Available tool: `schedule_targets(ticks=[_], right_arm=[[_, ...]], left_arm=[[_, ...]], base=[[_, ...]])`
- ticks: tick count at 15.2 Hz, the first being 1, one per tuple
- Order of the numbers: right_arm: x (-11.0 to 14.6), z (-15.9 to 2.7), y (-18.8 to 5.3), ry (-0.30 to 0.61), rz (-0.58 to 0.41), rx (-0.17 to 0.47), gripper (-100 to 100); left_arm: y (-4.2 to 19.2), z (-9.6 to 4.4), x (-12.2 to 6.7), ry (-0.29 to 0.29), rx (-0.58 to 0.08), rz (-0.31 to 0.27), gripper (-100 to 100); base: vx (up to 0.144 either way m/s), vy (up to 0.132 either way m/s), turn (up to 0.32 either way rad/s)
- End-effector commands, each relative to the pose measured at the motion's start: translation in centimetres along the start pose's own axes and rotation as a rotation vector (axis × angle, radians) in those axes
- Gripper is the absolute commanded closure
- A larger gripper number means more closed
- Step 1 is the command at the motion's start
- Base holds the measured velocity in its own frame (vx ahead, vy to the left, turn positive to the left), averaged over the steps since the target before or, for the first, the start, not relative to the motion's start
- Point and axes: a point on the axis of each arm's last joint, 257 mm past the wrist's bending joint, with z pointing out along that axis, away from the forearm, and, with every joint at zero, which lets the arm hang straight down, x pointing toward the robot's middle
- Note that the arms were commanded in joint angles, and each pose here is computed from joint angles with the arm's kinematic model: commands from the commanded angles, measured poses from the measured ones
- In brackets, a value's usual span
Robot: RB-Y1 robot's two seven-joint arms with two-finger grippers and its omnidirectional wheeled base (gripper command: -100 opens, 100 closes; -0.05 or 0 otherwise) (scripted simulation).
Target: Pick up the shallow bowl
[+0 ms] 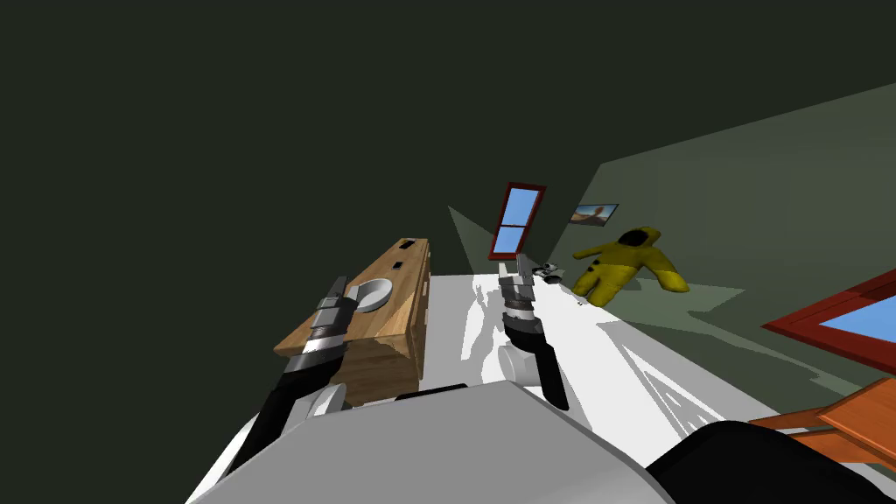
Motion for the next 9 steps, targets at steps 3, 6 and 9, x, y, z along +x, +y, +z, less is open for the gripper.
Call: schedule_targets(ticks=[3, 6, 9], right_arm=[[0.0, 0.0, 0.0, 0.000, 0.000, 0.000, 0], [0.0, 0.0, 0.0, 0.000, 0.000, 0.000, 0], [0.0, 0.0, 0.0, 0.000, 0.000, 0.000, 0]], left_arm=[[1.8, -0.1, -0.4, 0.045, -0.056, 0.034, -100], [3.6, -0.2, -1.3, 0.065, -0.117, 0.057, -100], [4.7, -0.3, -1.9, 0.073, -0.155, 0.069, -100]], base=[[0.002, -0.010, -0.051], [0.002, -0.019, -0.064], [-0.007, -0.013, -0.039]])
